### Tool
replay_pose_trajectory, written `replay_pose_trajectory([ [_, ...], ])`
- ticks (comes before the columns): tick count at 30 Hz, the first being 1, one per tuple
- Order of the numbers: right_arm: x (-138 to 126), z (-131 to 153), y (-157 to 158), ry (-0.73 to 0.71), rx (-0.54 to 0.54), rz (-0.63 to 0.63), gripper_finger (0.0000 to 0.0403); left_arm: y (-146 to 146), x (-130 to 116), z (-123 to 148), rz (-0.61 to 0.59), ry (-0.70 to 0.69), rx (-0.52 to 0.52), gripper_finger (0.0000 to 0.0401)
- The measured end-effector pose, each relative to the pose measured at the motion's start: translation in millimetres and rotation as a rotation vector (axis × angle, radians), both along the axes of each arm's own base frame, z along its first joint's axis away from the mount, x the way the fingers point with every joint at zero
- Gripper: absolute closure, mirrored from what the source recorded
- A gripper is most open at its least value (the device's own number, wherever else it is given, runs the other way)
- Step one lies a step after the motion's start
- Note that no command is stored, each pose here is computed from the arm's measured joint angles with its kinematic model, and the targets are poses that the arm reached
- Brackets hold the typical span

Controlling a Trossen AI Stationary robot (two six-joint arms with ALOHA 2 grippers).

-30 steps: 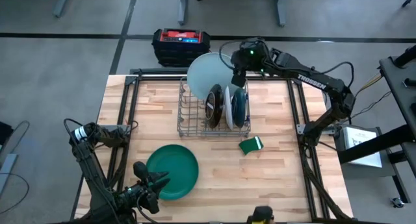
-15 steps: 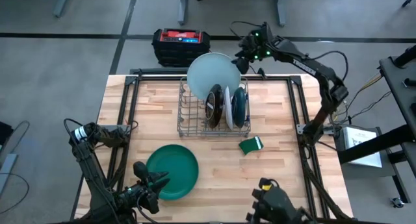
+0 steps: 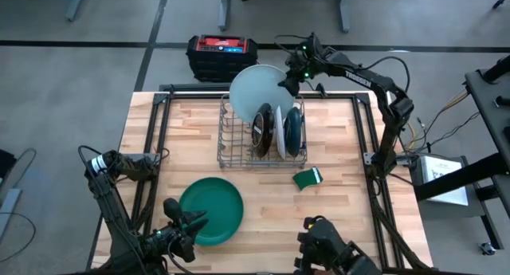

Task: Sort dishes
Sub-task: Put the white plate into the dish rack

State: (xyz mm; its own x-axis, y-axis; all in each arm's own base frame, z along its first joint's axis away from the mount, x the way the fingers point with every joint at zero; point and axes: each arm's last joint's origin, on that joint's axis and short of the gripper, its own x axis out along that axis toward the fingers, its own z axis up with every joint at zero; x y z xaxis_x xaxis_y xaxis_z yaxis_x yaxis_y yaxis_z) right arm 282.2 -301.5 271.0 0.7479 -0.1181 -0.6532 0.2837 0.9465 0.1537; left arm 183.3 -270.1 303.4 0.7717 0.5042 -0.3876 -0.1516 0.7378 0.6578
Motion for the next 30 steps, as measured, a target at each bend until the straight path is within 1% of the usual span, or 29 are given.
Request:
replay_pose_trajectory([
  [3, 0.4, 4.9, 3.8, -0.024, -0.002, 0.036, 0.0257, 0.0, 0.0, 0.0, 0.000, 0.000, 0.000, 0.0285],
  [9, -5.9, 29.5, 14.6, -0.072, -0.036, 0.050, 0.0377, 0.0, 0.0, 0.0, 0.000, 0.000, 0.000, 0.0285],
  [10, -7.7, 34.7, 16.6, -0.079, -0.050, 0.049, 0.0389, 0.0, 0.0, 0.0, 0.000, 0.000, 0.001, 0.0285],
  [11, -9.3, 39.8, 19.2, -0.083, -0.065, 0.046, 0.0393, 0.0, 0.0, 0.0, 0.000, 0.000, 0.001, 0.0285],
  [15, -15.1, 61.8, 31.5, -0.120, -0.114, 0.052, 0.0384, 0.0, 0.0, 0.0, 0.000, 0.000, 0.001, 0.0285],
  [17, -18.0, 72.6, 38.2, -0.138, -0.148, 0.062, 0.0389, 0.0, 0.0, 0.0, 0.000, 0.000, 0.001, 0.0285],
  [21, -19.5, 87.6, 51.2, -0.125, -0.242, 0.047, 0.0398, 0.0, 0.0, 0.0, 0.000, 0.000, 0.001, 0.0285],
  [24, -15.8, 94.1, 63.0, -0.116, -0.294, 0.073, 0.0398, 0.0, 0.0, 0.0, 0.000, 0.000, 0.001, 0.0285],
  [27, -9.5, 93.9, 74.0, -0.088, -0.323, 0.115, 0.0398, 0.0, 0.0, 0.0, 0.000, 0.000, 0.001, 0.0285],
  [30, -1.2, 93.3, 84.7, -0.032, -0.381, 0.101, 0.0399, 0.0, 0.0, 0.0, 0.000, 0.000, 0.000, 0.0285],
])
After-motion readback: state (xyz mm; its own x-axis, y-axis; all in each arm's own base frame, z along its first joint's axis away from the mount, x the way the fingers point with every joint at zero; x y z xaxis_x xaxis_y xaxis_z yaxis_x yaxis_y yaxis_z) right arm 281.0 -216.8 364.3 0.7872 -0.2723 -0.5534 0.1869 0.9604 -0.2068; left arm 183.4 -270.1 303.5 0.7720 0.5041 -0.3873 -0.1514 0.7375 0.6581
